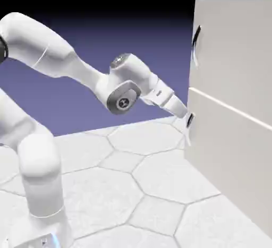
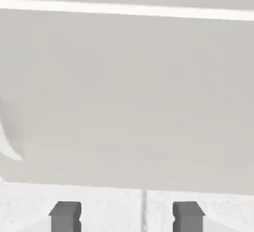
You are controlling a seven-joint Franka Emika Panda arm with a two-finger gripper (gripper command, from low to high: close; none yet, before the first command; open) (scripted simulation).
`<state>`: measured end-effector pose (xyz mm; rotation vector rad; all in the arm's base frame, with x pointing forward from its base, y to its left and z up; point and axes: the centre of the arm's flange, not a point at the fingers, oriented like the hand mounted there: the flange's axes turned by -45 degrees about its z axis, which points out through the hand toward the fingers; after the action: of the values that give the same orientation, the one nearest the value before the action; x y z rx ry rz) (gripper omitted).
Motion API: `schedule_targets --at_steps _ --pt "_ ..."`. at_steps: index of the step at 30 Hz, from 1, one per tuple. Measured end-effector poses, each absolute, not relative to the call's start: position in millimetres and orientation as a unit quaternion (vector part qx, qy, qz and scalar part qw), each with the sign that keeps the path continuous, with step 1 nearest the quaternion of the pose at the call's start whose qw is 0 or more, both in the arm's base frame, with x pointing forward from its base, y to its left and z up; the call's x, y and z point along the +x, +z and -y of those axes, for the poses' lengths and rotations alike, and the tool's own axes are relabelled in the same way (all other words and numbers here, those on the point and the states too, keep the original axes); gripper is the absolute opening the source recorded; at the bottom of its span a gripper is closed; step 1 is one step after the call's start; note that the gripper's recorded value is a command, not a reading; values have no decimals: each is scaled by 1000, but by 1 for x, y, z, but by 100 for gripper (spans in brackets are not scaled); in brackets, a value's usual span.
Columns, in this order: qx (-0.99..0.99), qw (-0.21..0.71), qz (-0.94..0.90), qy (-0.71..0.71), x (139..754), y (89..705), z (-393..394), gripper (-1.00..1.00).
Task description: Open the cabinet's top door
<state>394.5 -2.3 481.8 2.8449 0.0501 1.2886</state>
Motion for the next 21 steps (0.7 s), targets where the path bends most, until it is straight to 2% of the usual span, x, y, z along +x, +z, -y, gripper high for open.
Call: schedule_targets --at_steps 21 --pt "812 32 26 582 399 626 8 0"
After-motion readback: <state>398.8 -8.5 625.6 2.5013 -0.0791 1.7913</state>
